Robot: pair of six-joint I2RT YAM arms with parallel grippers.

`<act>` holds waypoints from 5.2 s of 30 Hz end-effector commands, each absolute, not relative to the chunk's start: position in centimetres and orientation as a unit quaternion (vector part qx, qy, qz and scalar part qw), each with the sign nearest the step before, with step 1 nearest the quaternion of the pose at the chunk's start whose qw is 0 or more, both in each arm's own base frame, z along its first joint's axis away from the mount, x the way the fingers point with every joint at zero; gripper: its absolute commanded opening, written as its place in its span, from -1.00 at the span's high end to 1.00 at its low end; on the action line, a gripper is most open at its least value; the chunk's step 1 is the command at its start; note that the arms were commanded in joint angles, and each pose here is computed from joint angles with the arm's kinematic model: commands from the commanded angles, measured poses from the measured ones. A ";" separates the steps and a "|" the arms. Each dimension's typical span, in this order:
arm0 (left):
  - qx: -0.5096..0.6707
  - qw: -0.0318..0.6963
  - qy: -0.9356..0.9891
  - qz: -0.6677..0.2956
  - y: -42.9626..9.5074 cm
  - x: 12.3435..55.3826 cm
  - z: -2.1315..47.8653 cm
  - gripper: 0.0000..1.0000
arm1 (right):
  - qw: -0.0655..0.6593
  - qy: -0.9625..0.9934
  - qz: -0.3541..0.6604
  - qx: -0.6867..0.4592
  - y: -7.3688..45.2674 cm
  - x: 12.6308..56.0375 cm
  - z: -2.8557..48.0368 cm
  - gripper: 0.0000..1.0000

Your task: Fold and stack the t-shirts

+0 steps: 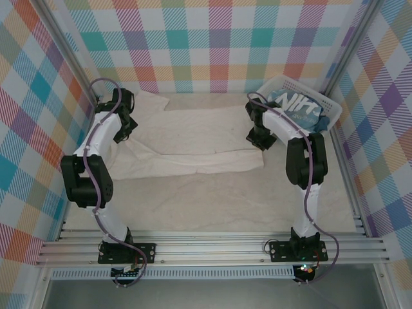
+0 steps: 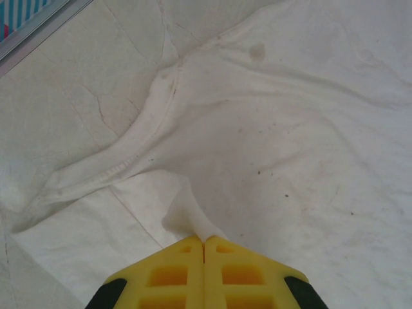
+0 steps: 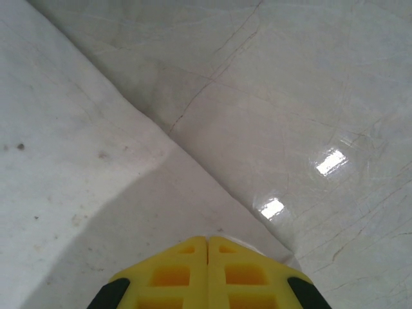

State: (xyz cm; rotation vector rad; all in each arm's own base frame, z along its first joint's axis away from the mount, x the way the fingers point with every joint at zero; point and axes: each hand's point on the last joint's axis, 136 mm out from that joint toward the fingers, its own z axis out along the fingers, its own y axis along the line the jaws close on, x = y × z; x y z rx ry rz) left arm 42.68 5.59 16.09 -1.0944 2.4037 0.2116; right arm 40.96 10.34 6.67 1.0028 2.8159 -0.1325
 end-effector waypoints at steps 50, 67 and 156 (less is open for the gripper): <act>-0.427 0.171 0.887 0.040 9.5 45.4 11.2 1.00 | 0.121 0.935 -0.046 0.331 10.6 44.4 7.5 1.00; -0.421 0.162 0.892 0.025 9.1 47.2 9.5 1.00 | 0.109 0.932 -0.081 0.337 10.4 44.7 6.4 1.00; -0.477 0.004 0.874 -0.095 -7.3 28.4 3.9 0.23 | 0.041 0.975 0.161 0.149 20.2 28.2 9.7 0.11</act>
